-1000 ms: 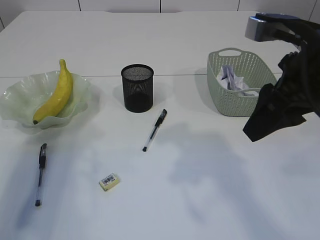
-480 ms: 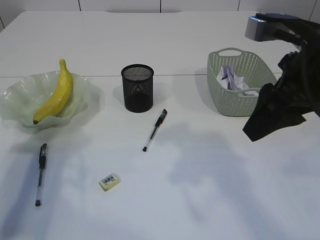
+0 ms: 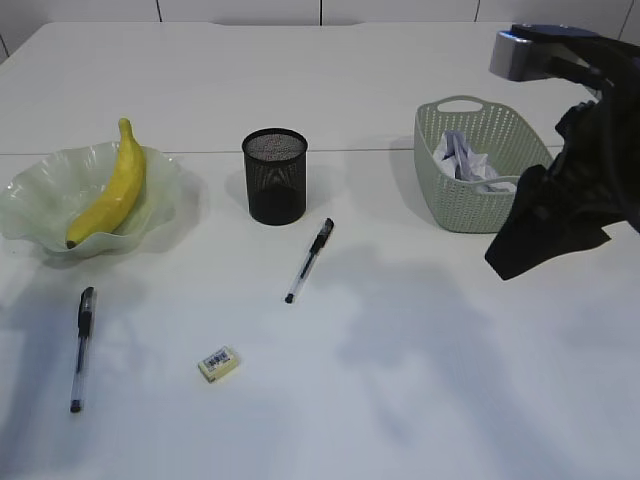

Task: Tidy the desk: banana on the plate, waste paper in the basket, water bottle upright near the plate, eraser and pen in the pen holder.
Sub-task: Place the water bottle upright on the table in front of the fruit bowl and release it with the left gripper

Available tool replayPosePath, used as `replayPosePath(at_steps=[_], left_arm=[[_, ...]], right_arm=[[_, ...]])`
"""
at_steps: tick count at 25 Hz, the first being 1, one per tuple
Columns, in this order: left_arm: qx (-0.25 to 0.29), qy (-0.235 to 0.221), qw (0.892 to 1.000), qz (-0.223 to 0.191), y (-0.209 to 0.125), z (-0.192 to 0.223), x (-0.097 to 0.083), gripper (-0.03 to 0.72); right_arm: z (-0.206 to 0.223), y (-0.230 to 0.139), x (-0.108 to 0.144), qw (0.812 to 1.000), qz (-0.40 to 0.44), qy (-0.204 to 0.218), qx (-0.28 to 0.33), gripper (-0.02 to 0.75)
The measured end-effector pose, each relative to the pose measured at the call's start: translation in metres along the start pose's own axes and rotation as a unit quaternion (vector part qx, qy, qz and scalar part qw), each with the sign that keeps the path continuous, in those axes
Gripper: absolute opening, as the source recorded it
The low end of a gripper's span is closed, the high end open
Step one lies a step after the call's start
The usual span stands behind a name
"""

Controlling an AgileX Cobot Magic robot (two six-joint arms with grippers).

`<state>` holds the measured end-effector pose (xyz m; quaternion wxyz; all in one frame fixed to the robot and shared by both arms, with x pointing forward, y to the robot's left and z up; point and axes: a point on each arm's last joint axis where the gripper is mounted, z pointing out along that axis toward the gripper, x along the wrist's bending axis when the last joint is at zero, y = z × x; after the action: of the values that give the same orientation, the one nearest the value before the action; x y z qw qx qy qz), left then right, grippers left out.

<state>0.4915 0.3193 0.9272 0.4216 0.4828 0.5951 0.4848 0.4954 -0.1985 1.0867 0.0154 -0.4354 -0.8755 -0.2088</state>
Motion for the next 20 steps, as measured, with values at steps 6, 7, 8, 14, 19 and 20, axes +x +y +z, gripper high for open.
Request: replayPosePath(at_steps=[6,7,8,14,19,20], left_arm=[[0.012,-0.029,0.999,0.017,-0.007,0.008,-0.006,0.410],[0.009,-0.036,0.999,0.020,-0.006,0.010,-0.008,0.410],[0.008,-0.041,0.999,0.023,-0.006,0.011,-0.009,0.410],[0.008,-0.053,0.998,0.029,-0.006,0.013,-0.011,0.410],[0.008,-0.082,0.996,0.044,-0.007,0.012,-0.017,0.410],[0.008,-0.091,0.995,0.047,-0.007,0.012,-0.018,0.410]], right_arm=[[0.000,0.001,0.000,1.000,-0.001,-0.002,-0.005,0.405],[0.000,0.001,-0.001,1.000,-0.002,-0.003,-0.006,0.405],[0.000,0.001,-0.001,1.000,-0.003,-0.003,-0.006,0.405],[0.000,0.002,-0.001,1.000,-0.006,-0.004,-0.008,0.405],[0.000,0.002,-0.001,1.000,-0.007,-0.005,-0.010,0.405],[0.000,0.002,-0.001,1.000,-0.007,-0.005,-0.010,0.405]])
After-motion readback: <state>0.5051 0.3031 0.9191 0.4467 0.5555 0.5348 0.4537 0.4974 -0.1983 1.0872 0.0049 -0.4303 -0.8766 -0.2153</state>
